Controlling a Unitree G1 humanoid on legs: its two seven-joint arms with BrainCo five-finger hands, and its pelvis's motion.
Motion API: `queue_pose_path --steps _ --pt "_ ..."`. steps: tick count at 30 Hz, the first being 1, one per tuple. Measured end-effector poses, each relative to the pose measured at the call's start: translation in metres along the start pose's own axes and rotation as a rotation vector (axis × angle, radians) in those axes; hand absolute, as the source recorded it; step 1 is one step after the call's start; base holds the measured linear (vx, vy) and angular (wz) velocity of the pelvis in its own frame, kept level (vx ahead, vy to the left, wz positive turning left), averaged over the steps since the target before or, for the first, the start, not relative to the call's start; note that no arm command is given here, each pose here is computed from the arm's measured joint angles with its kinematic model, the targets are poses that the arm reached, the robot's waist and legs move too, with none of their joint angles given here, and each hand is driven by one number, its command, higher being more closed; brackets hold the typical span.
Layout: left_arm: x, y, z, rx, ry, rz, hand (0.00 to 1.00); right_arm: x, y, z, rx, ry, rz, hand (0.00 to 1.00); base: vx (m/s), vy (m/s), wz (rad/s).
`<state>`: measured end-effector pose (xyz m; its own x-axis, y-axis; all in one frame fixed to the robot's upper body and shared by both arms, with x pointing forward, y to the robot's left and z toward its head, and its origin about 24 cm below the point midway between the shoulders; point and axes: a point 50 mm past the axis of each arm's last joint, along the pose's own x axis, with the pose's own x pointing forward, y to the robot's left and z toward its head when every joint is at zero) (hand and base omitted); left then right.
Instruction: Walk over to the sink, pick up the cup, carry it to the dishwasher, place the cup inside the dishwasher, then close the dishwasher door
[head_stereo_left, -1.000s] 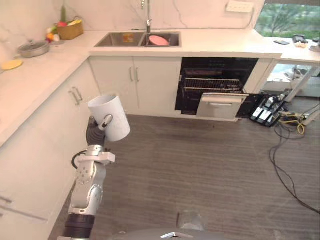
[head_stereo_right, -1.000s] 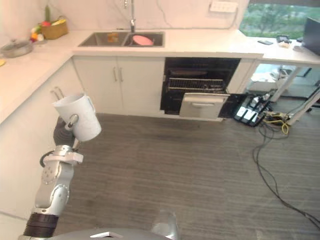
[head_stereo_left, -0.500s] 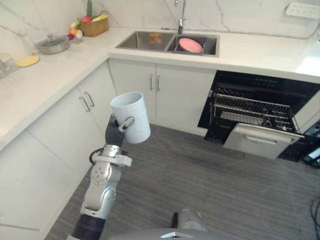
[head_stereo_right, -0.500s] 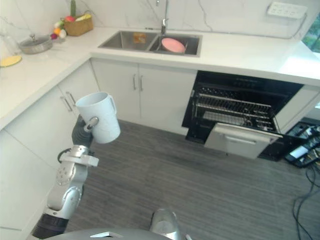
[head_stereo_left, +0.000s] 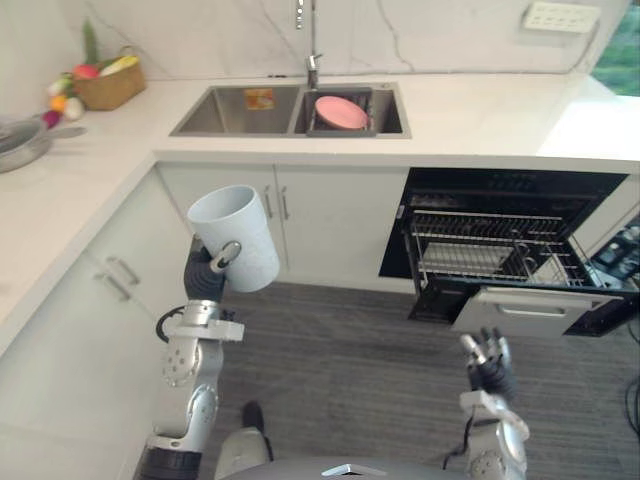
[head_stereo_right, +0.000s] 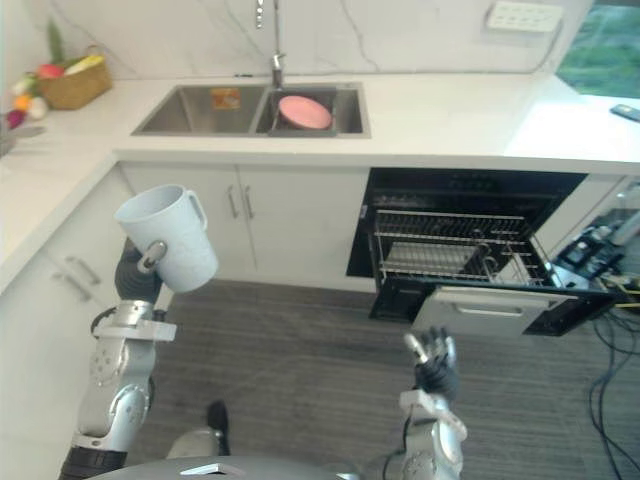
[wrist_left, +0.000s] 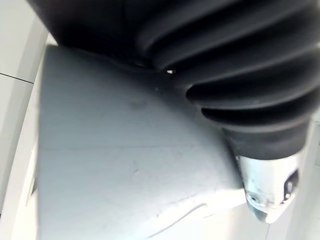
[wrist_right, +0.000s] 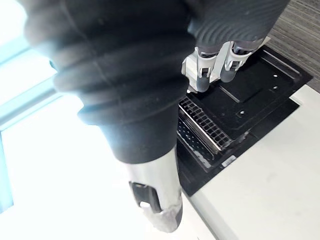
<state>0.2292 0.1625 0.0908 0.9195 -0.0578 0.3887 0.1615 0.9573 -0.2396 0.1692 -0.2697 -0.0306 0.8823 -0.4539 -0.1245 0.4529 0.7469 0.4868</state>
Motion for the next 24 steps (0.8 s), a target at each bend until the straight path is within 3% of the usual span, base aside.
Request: queue_pose_path --steps 5,9,18,24 --pt "0.011 -0.023 0.006 -0.029 -0.072 -0.084 1.00 0.007 0.001 0.029 -0.031 -0.095 -0.021 0.00 0.25 0.202 -0.67" --pt "0.016 -0.042 0.003 0.024 -0.069 -0.108 1.00 0.001 0.004 0.026 -0.095 -0.063 -0.015 0.00 0.22 0.189 -0.79" --pt "0.010 -0.020 0.000 0.077 -0.023 0.022 1.00 -0.008 0.014 0.036 -0.098 -0.078 0.074 0.00 0.24 0.001 -0.31" --pt "0.013 -0.020 0.002 0.056 -0.045 0.050 1.00 -0.008 0.051 0.044 -0.050 -0.134 0.253 0.00 0.28 -0.033 -0.14"
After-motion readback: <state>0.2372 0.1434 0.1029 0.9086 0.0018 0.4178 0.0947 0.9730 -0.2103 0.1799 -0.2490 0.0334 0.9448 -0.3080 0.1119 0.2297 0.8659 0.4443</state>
